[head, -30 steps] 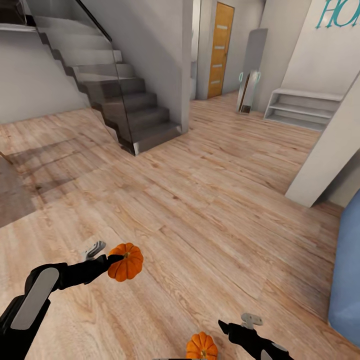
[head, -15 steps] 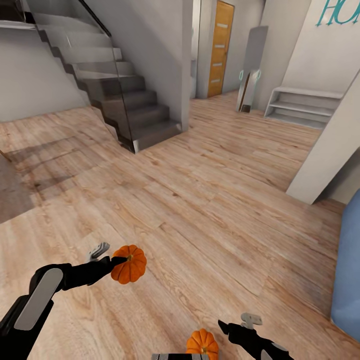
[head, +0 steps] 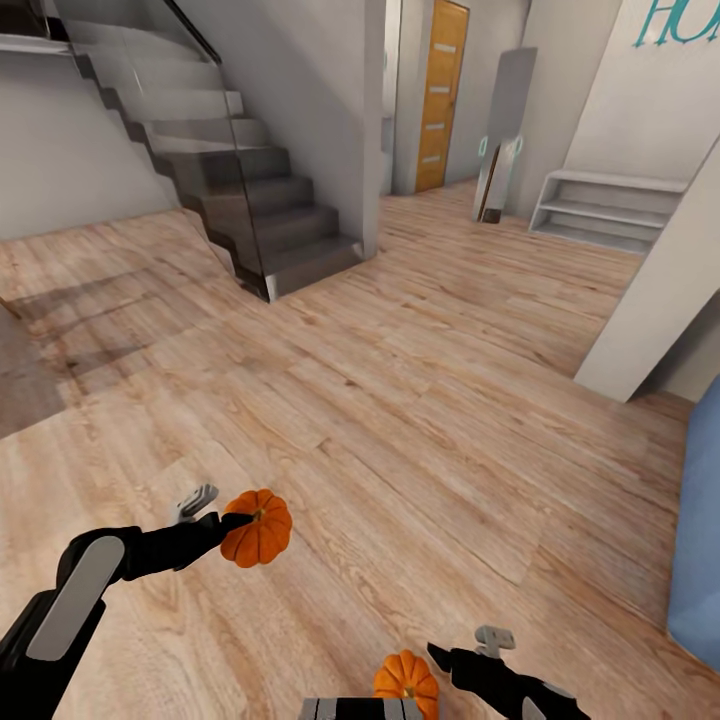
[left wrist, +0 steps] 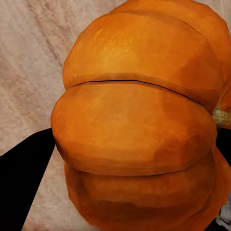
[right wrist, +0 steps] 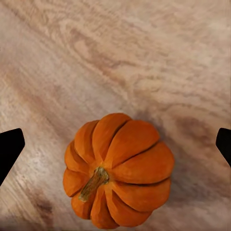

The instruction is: Place each of the two pumpkins and all three candles from the living room inside a cabinet in the living room (use any cabinet), then make sure every cabinet is closed, and position the cauldron so it is next to a table in the living room.

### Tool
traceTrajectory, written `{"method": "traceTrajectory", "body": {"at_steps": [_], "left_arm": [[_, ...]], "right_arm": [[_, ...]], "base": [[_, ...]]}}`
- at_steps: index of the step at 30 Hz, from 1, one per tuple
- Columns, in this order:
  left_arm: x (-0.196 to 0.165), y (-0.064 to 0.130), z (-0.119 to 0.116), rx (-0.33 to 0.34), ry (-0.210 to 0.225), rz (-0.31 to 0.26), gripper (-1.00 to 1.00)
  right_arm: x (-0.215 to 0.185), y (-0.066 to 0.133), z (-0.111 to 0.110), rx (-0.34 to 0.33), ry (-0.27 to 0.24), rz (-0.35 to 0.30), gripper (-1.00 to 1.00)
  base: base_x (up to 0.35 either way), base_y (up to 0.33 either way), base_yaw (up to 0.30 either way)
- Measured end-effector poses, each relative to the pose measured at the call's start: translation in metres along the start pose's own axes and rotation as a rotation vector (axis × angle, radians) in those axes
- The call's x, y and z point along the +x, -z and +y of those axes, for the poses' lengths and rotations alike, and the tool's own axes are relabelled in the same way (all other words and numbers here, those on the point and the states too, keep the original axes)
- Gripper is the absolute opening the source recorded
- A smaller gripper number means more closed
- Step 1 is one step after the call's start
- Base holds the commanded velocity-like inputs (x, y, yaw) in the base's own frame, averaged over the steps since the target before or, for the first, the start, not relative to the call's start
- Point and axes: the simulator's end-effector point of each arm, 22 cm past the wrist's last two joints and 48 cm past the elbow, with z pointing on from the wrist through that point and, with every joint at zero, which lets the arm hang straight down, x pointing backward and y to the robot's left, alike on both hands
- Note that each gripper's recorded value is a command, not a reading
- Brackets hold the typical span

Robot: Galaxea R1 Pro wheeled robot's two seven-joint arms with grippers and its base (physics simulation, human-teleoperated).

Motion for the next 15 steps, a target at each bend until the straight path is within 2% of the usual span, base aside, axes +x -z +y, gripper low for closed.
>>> {"method": "traceTrajectory", "body": {"at_steps": [15], "left_arm": [[0.016, -0.022, 0.021, -0.017, 0.017, 0.033, -1.0]], "right_arm": [[0.022, -0.014, -0.015, 0.007, -0.027, 0.025, 1.0]], "base": [[0.0, 0.0, 0.0]]}}
